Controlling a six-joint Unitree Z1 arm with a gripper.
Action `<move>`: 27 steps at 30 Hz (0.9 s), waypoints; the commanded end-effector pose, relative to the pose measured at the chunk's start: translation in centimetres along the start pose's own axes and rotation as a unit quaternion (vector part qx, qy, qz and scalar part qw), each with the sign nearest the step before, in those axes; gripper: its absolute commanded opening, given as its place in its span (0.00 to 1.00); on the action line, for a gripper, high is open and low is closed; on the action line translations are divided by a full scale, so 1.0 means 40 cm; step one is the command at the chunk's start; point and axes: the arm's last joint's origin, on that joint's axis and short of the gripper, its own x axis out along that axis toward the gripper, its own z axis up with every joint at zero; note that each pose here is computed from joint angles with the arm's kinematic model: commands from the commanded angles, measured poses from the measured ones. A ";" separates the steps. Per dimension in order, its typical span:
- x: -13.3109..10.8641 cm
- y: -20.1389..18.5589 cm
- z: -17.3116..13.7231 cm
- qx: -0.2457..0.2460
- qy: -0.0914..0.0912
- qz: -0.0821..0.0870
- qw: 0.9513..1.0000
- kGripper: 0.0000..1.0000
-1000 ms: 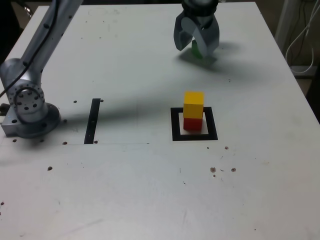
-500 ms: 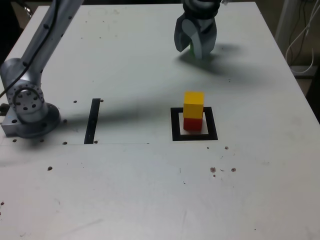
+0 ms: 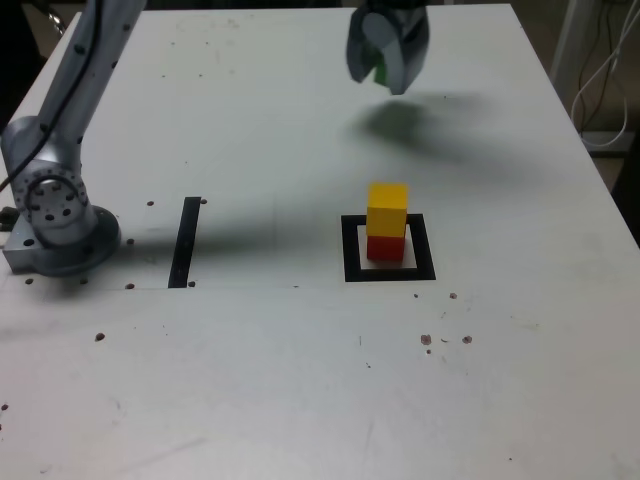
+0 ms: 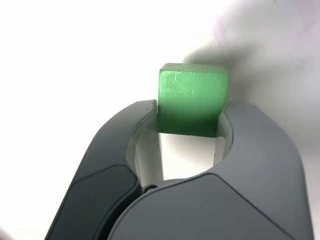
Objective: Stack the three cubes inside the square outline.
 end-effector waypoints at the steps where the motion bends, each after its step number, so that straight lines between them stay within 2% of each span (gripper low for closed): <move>1: -0.047 -0.028 -0.007 -0.003 -0.010 0.008 1.000 0.08; 6: -0.131 -0.113 0.011 -0.006 -0.023 0.010 1.000 0.08; 13: -0.217 -0.250 0.070 0.001 -0.036 0.021 0.999 0.08; 17: -0.270 -0.345 0.069 -0.012 -0.049 0.025 0.998 0.08; 22: -0.327 -0.463 0.039 -0.042 -0.065 0.017 0.997 0.08; 27: -0.359 -0.547 0.039 -0.068 -0.077 0.010 0.995 0.08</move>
